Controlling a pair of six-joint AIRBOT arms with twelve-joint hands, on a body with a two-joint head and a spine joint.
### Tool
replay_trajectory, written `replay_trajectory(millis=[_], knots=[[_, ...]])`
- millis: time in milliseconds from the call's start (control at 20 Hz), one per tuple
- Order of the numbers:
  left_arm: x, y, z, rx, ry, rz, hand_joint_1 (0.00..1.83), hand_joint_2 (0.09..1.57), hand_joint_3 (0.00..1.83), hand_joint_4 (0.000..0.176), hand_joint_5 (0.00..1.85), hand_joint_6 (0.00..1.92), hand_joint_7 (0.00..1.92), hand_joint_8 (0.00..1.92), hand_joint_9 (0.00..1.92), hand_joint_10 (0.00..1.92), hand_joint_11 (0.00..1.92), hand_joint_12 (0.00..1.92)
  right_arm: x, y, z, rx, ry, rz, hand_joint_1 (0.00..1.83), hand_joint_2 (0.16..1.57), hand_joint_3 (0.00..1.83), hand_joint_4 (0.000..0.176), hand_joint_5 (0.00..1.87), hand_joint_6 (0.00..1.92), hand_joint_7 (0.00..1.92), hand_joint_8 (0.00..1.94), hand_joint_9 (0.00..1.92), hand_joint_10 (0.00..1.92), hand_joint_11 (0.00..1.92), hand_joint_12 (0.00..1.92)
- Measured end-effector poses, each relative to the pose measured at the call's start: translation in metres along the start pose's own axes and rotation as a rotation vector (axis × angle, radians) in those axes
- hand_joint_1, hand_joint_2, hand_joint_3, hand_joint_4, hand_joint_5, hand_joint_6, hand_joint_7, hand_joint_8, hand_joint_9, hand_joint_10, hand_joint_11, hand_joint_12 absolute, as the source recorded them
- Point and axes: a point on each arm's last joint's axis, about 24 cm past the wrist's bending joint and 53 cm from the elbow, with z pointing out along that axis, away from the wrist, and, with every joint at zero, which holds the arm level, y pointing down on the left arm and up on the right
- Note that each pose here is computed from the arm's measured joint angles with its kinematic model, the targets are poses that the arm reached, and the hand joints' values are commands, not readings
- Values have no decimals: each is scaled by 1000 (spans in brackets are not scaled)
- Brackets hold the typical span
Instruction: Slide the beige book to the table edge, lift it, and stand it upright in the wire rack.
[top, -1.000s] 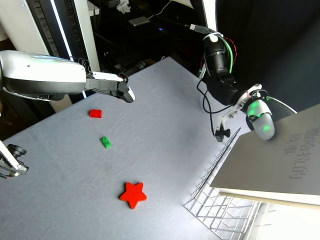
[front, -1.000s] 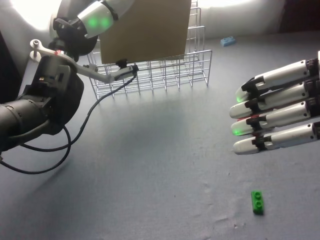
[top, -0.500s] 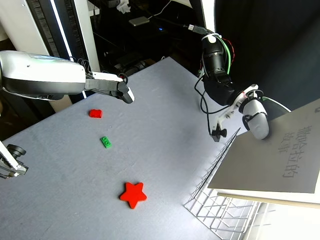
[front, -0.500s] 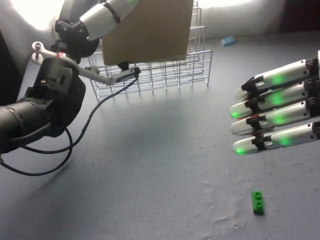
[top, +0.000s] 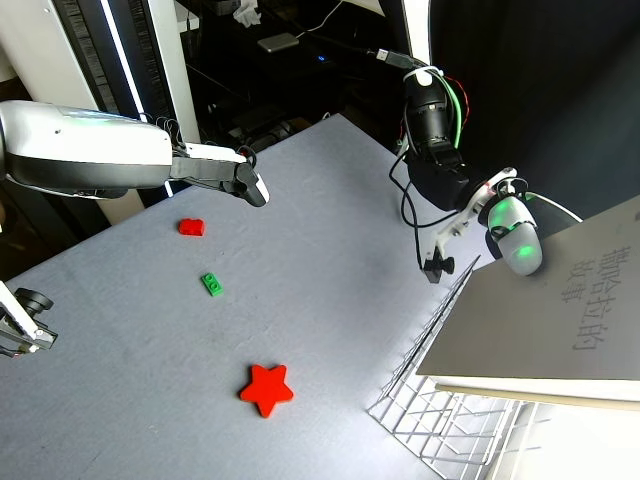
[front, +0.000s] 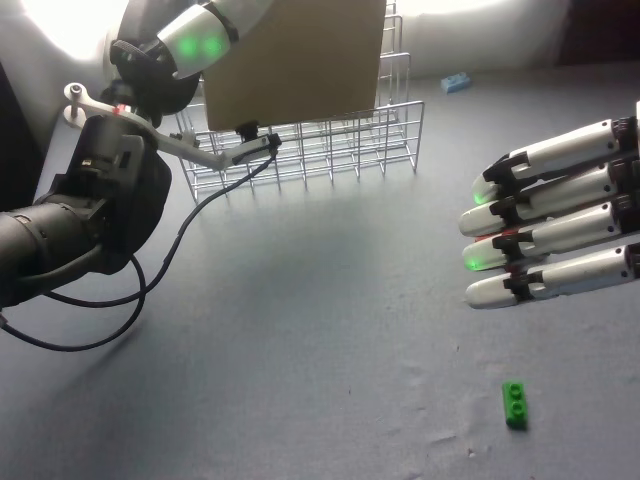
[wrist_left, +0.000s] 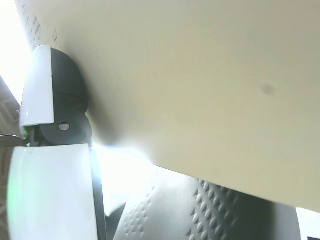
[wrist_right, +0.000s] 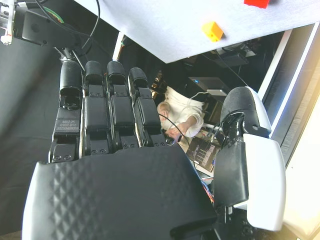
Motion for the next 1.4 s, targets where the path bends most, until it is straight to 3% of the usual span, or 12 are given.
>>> replay_trajectory(millis=[50, 100, 150, 250, 350, 600, 850, 1000, 1150, 1250, 1400], knots=[[0, 0, 0, 0, 1, 2, 1017, 1214, 1, 0, 784, 1282, 733, 624, 624, 1066, 444, 1529, 0, 0, 0, -1, 0, 1, 98, 1081, 2, 0, 200, 1, 239, 1, 241, 2, 0, 711], [0, 0, 0, 0, 0, 2, 949, 1142, 0, 0, 665, 753, 716, 540, 596, 1015, 406, 1488, 0, 0, 0, 0, -1, 1, 109, 1076, 0, 0, 217, 7, 256, 7, 254, 7, 0, 710], [0, 0, 0, 0, 0, 2, 933, 1110, 0, 0, 699, 470, 731, 458, 605, 937, 392, 1431, 0, 0, 0, 0, -2, 2, 118, 1073, 0, 0, 223, 7, 264, 7, 262, 7, 0, 722], [-1, -2, 0, 3, -1, -1, 903, 1070, 0, 0, 784, 178, 777, 251, 646, 719, 365, 1319, -1, 1, 1, -2, -5, 4, 137, 1071, 0, 0, 227, 3, 267, 2, 265, 4, 0, 745], [-2, -4, 1, 7, -2, 2, 821, 1081, 0, 0, 792, 52, 739, 91, 627, 504, 315, 1207, -1, 1, 0, -3, -5, 5, 112, 1068, 0, 0, 237, 3, 272, 1, 271, 3, 0, 784], [-2, -4, 1, 8, -3, 1, 831, 1053, 0, 0, 758, 0, 719, 0, 712, 104, 300, 1038, -2, 1, 0, -4, -6, 6, 98, 1078, 2, 0, 214, 0, 250, 0, 252, 0, 0, 715], [-7, -4, -2, 0, -6, 14, 830, 1023, 0, 0, 734, 0, 694, 0, 710, 54, 289, 1006, -2, 2, 0, -4, -10, 8, 120, 1070, 0, 0, 242, 5, 275, 5, 281, 8, 0, 767], [-24, -4, -6, -32, -35, 49, 808, 1022, 0, 0, 685, 0, 640, 0, 673, 28, 269, 996, -4, 2, 1, -7, -17, 13, 120, 1060, 0, 0, 258, 3, 292, 4, 306, 8, 0, 857], [-33, -18, -1, -27, -45, 93, 822, 1012, 0, 0, 640, 0, 599, 1, 636, 9, 232, 987, -5, 3, 1, -8, -18, 14, 120, 1063, 1, 0, 259, 2, 281, 2, 285, 2, 0, 768], [-39, -26, 3, -26, -57, 114, 831, 1008, 0, 0, 646, 3, 601, 2, 646, 12, 249, 996, -6, 3, 1, -9, -28, -6, 130, 1052, 0, 0, 271, 4, 296, 5, 301, 6, 0, 826], [-47, -35, 10, -29, -88, 123, 808, 1011, 0, 0, 630, 0, 601, 0, 622, 0, 273, 957, -13, 5, 1, -15, -65, 1, 145, 1046, 0, 0, 262, 1, 289, 2, 294, 2, 0, 827]])
